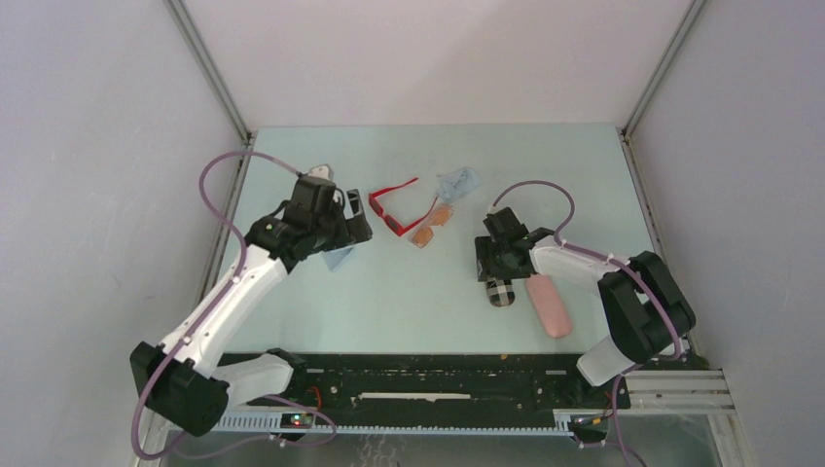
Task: Organize the sunglasses
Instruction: Open the sunglasses case at the center of the board.
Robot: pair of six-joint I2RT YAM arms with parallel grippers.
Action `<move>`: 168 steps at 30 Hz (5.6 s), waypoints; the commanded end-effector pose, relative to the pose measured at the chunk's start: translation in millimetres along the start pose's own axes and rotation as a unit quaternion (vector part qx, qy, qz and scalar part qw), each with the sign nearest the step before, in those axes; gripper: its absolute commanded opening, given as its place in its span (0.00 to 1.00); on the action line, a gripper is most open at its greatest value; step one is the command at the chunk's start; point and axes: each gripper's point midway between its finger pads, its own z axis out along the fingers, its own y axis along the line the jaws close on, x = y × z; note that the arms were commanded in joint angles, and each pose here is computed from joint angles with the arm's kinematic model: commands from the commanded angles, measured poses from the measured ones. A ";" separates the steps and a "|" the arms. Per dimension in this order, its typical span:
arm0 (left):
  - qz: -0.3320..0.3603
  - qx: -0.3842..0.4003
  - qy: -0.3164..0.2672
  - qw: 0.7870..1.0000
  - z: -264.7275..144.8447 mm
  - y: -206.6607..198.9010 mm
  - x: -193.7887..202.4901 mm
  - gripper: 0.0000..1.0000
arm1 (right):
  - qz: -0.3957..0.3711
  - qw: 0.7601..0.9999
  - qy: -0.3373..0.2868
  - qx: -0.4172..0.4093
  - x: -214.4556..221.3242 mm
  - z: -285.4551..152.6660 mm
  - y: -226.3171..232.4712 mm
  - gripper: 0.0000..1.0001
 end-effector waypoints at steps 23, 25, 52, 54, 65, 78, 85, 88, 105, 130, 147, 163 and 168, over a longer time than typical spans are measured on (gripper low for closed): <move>-0.065 0.319 0.002 0.946 -11.9 -110.2 2.2 1.00 | 0.071 0.839 -0.063 -0.536 -86.7 -162.7 157.8 0.31; -0.095 0.361 -0.009 0.928 -20.7 -119.1 1.7 1.00 | 0.064 0.819 -0.064 -0.567 -87.1 -177.3 162.2 0.32; -0.141 0.499 -0.017 0.855 -46.2 -152.2 -6.3 1.00 | 0.117 0.698 0.007 -0.706 -97.6 -222.5 191.9 0.32; -0.141 0.499 -0.015 0.855 -45.1 -153.0 -6.6 1.00 | 0.118 0.691 0.012 -0.713 -96.9 -225.3 193.7 0.32; -0.152 0.501 -0.020 0.852 -43.9 -153.6 -9.8 0.78 | 0.119 0.673 0.036 -0.729 -90.6 -224.7 199.8 0.32; -0.154 0.487 -0.029 0.859 -44.1 -152.3 -16.7 0.33 | 0.146 0.701 0.009 -0.699 -91.5 -210.2 182.5 0.85; -0.156 0.473 -0.037 0.866 -38.9 -151.9 -23.8 0.29 | 0.171 0.705 -0.011 -0.688 -99.4 -207.5 176.5 0.94; -0.158 0.472 -0.035 0.866 -37.6 -153.5 -25.9 0.28 | 0.171 0.705 -0.010 -0.689 -97.5 -207.0 179.9 0.94; -0.174 0.472 -0.047 0.863 -39.0 -149.2 -34.5 0.28 | 0.182 0.673 0.012 -0.717 -88.2 -209.3 193.1 0.88; -0.111 0.518 -0.086 0.844 -51.5 -148.9 -28.7 0.00 | 0.351 0.608 0.051 -0.710 -103.8 -202.7 172.3 0.00; -0.083 0.558 -0.119 0.817 -59.1 -142.3 -14.9 0.00 | 0.439 0.568 0.068 -0.693 -115.1 -197.9 154.3 0.00; -0.100 0.558 -0.093 0.819 -45.6 -141.7 -6.1 0.00 | 0.441 0.567 0.072 -0.692 -114.5 -197.5 154.9 0.14; -0.104 0.551 -0.086 0.824 -39.2 -140.0 -3.0 0.00 | 0.437 0.569 0.070 -0.693 -114.0 -198.8 154.4 0.37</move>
